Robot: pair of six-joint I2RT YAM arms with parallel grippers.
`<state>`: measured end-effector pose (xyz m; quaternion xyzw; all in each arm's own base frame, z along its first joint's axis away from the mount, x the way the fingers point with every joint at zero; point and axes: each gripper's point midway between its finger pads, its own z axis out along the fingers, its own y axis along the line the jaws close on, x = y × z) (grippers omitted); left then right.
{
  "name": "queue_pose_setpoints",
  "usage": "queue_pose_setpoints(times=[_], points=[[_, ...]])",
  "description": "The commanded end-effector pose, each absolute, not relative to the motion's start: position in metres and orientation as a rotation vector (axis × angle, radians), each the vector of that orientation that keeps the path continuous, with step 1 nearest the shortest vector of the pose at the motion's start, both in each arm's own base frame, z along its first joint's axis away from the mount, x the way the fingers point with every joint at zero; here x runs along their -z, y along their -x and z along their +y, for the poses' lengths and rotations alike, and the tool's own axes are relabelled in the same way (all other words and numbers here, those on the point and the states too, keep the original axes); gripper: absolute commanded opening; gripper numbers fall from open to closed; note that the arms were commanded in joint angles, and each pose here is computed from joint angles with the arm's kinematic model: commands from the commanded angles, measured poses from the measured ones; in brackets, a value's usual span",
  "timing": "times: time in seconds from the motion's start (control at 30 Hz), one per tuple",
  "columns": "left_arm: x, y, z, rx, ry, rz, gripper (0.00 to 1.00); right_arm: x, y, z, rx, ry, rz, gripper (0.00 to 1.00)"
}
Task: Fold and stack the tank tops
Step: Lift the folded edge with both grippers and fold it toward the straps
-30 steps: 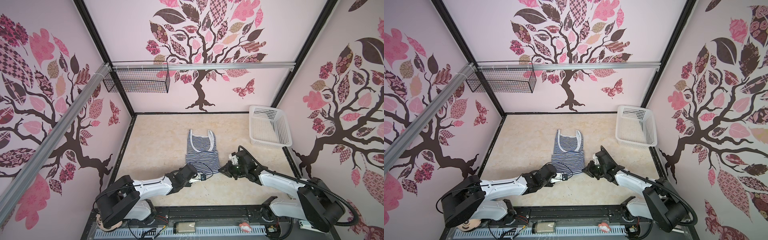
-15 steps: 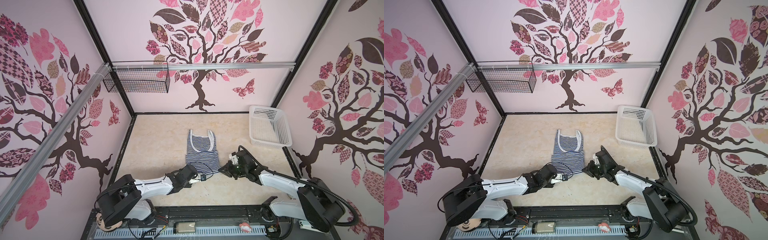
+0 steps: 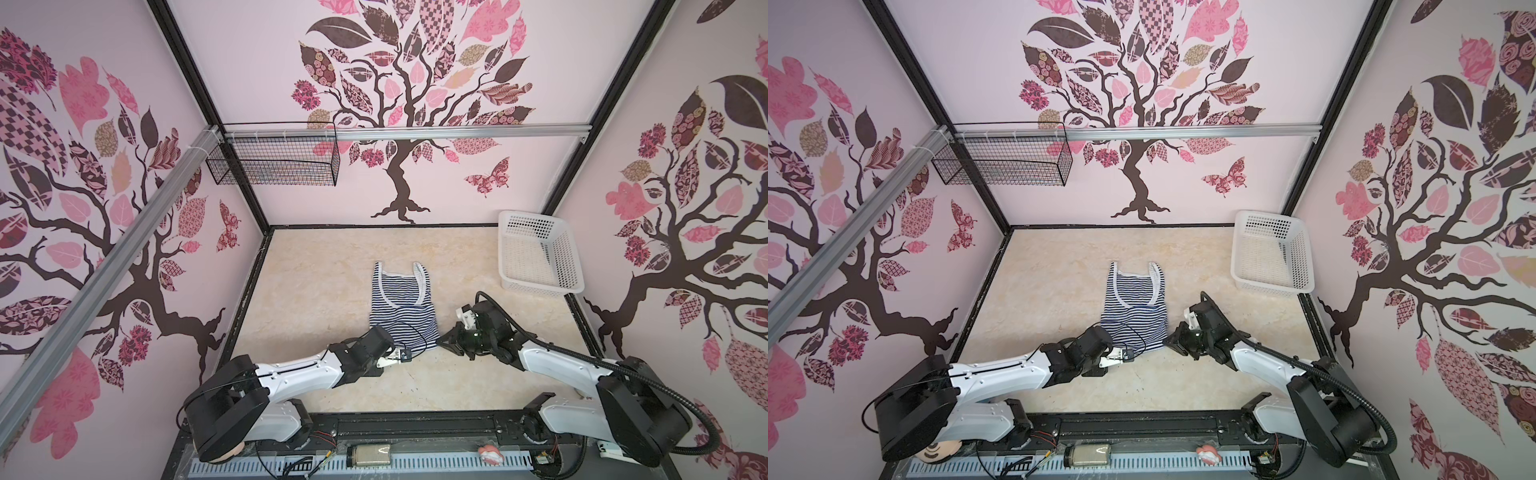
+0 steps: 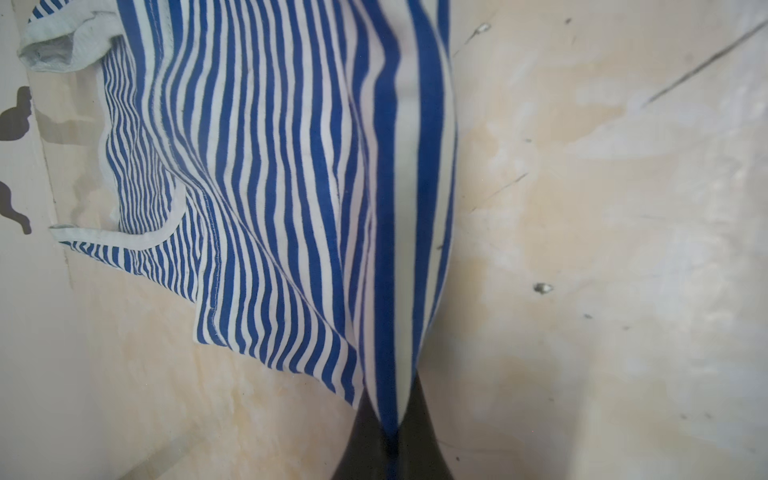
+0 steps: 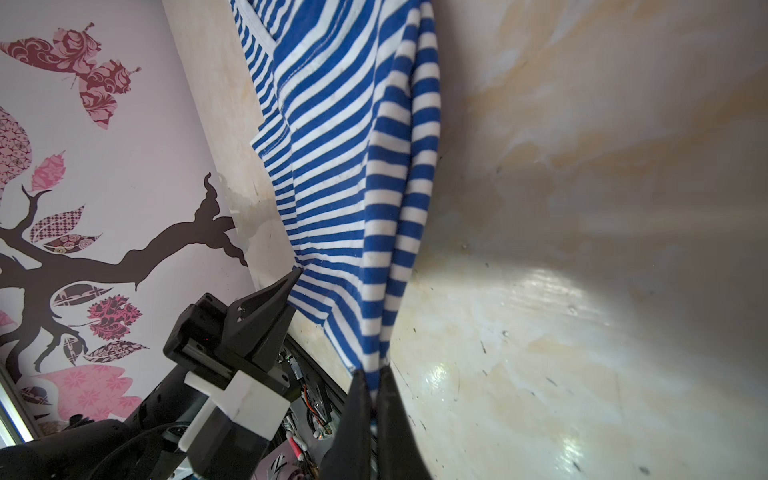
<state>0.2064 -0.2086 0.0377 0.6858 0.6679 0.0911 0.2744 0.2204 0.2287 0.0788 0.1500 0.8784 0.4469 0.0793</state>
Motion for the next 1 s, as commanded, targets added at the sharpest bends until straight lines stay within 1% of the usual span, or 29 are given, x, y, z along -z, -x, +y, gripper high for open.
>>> queue_pose_setpoints(times=[0.0, 0.13, 0.43, 0.53, 0.63, 0.73, 0.87, 0.97], points=[[-0.049, -0.191, -0.208, -0.143, -1.861, 1.842, 0.00, -0.100, -0.217, 0.231, -1.393, -0.398, 2.592, 0.04], [-0.063, -0.179, -0.208, -0.061, -1.854, 1.878, 0.00, -0.107, -0.205, 0.227, -1.440, -0.420, 2.578, 0.03], [-0.114, -0.159, -0.210, 0.099, -1.811, 1.899, 0.00, -0.161, -0.196, 0.224, -1.527, -0.405, 2.479, 0.03], [-0.129, -0.167, -0.214, 0.087, -1.784, 1.885, 0.00, -0.177, -0.201, 0.224, -1.518, -0.398, 2.454, 0.03], [-0.137, -0.181, -0.219, 0.069, -1.749, 1.872, 0.00, -0.189, -0.209, 0.227, -1.520, -0.393, 2.425, 0.03], [-0.141, -0.200, -0.221, 0.098, -1.704, 1.892, 0.00, -0.197, -0.218, 0.236, -1.561, -0.358, 2.408, 0.03], [-0.140, -0.221, -0.218, 0.120, -1.677, 1.941, 0.00, -0.197, -0.233, 0.246, -1.547, -0.327, 2.426, 0.03], [-0.144, -0.235, -0.222, 0.101, -1.657, 1.919, 0.00, -0.202, -0.247, 0.249, -1.546, -0.325, 2.414, 0.03]])
